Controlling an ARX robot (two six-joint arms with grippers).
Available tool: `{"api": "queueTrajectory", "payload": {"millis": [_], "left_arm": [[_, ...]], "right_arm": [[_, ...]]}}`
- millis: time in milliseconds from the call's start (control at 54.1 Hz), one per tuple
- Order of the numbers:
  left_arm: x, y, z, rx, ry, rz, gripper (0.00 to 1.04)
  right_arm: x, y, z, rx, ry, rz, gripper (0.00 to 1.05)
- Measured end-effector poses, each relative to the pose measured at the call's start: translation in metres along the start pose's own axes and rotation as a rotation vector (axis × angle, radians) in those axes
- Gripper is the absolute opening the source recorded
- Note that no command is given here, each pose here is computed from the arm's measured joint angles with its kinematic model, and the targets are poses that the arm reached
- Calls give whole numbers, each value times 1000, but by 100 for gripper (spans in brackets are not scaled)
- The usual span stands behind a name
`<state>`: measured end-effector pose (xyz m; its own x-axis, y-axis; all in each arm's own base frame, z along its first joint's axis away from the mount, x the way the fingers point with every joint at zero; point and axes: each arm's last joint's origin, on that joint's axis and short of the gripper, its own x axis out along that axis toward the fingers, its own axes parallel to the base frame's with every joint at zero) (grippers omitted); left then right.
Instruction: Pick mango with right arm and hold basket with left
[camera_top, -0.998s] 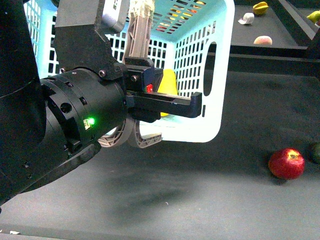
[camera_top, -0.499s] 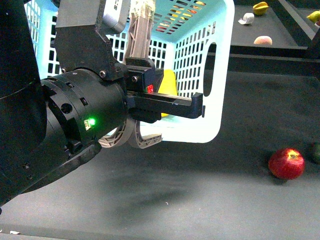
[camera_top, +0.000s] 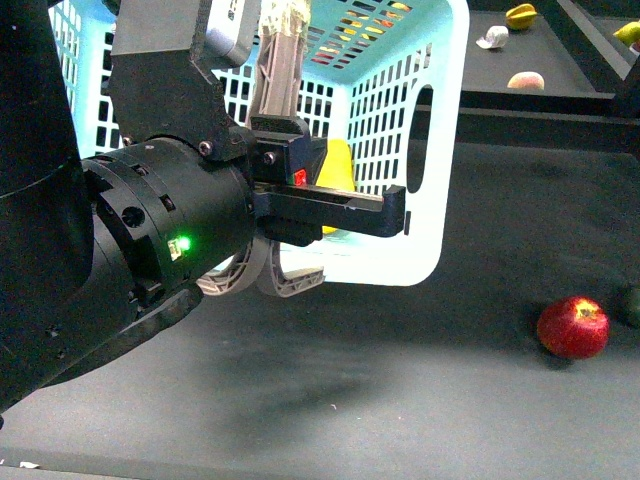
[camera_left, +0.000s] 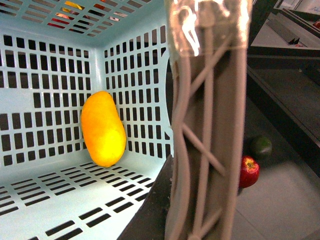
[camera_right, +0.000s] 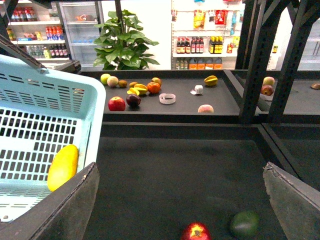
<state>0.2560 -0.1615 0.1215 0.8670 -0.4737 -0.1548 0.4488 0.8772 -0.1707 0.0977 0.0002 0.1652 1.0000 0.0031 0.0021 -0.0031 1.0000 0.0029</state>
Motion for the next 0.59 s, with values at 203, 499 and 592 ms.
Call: {"api": "queueTrajectory", "payload": {"millis": [203,499,592], "left_arm": [[16,10,-1,-49,-70,299,5],[51,77,6,-393,-132,582,5],[60,94,7,-519,-156,635,5]], "right_arm": [[0,0,0,0,-1,0,96],[0,0,0,-1,-1,1,96],[0,0,0,-1,-1,1,96]]}}
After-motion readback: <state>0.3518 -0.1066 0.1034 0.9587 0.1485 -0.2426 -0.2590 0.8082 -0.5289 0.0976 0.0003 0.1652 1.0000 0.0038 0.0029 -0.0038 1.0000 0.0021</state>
